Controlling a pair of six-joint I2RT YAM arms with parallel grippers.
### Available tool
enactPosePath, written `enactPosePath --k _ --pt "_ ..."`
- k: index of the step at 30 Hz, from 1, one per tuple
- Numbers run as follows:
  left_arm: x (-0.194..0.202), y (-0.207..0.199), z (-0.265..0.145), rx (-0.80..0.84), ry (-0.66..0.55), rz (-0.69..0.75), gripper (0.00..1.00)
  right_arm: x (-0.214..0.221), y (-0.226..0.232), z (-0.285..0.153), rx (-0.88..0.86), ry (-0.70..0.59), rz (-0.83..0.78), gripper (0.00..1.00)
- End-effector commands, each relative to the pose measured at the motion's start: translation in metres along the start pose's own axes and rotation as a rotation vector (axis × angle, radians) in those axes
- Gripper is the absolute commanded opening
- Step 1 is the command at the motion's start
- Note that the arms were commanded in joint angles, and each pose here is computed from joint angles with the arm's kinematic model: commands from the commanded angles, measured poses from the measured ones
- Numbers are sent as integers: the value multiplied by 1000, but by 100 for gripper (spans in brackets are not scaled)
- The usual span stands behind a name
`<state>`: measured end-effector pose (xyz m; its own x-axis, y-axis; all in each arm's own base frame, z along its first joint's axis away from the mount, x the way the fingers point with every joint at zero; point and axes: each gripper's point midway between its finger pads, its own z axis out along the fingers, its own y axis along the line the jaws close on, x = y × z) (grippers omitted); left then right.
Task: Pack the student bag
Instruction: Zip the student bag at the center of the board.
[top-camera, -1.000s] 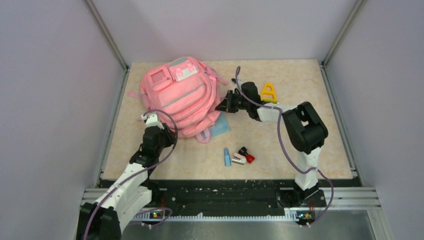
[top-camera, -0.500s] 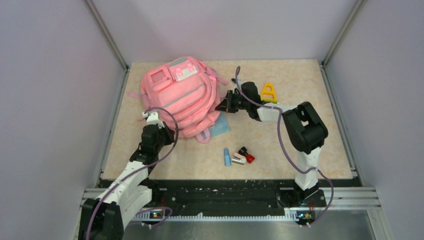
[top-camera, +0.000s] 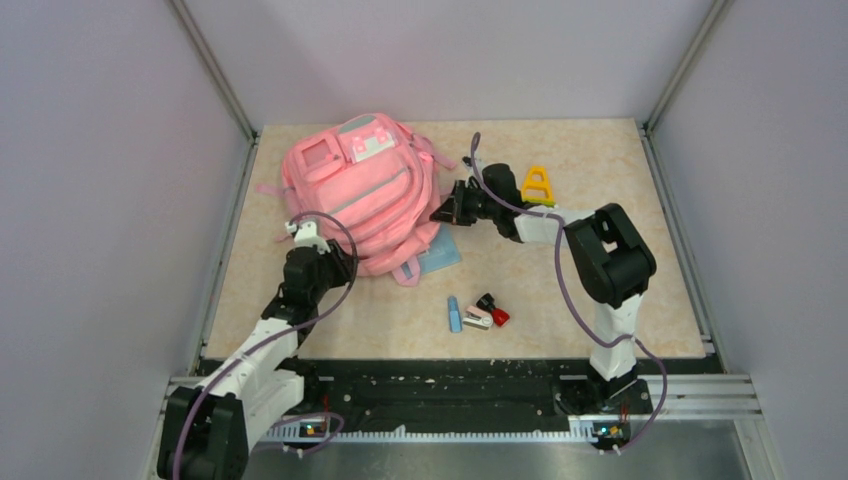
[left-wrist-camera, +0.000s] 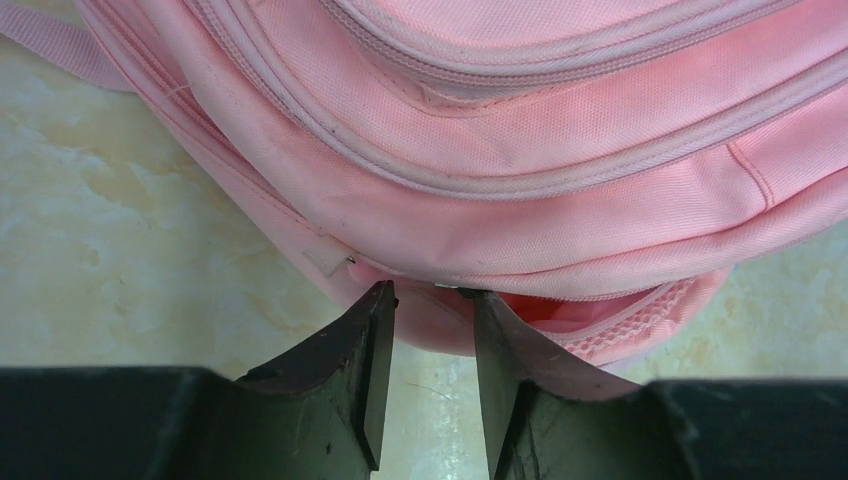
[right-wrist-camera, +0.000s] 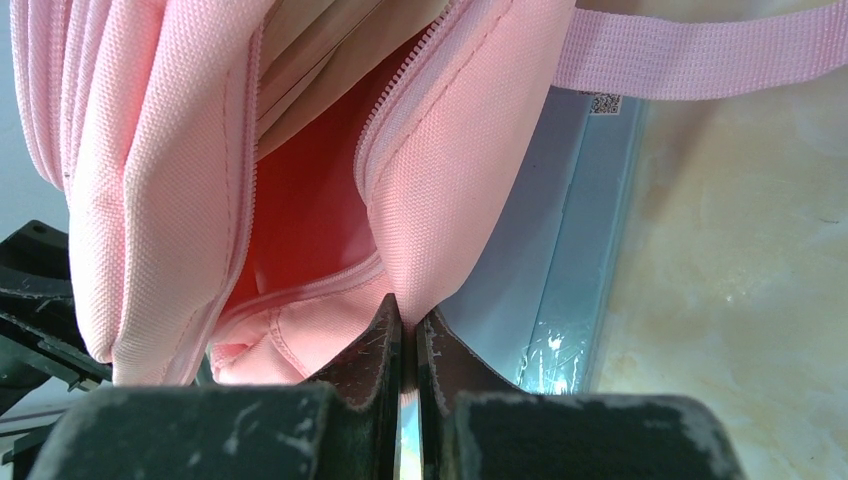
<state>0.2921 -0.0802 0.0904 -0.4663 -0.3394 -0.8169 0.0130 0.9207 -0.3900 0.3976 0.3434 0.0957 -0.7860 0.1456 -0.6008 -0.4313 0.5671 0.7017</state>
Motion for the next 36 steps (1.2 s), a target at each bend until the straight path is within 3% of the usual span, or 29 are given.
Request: enactPosePath --k 1,6,10,15,20,24,28,36 --pt "-28 -22 -5 80 -82 -73 40 -3 16 -1 -70 -8 -37 0" --pt "-57 -25 -35 72 -208 -159 58 38 36 -4 -97 39 -32 0" --pt "-83 -38 -63 130 -297 -56 68 87 77 1 -156 109 -59 0" --pt "-91 -71 -74 259 -218 65 71 104 92 -9 -163 111 -46 1" --pt "-79 -108 -62 337 -134 194 70 80 83 -43 -106 50 -73 43" --pt "-72 -134 -60 282 -134 403 75 58 65 -76 -46 -7 -62 62" --pt "-65 -139 -53 209 -149 520 83 38 32 -104 34 -80 -28 70" --pt "-42 -131 -27 -78 -168 833 95 21 15 -133 65 -149 -31 73"
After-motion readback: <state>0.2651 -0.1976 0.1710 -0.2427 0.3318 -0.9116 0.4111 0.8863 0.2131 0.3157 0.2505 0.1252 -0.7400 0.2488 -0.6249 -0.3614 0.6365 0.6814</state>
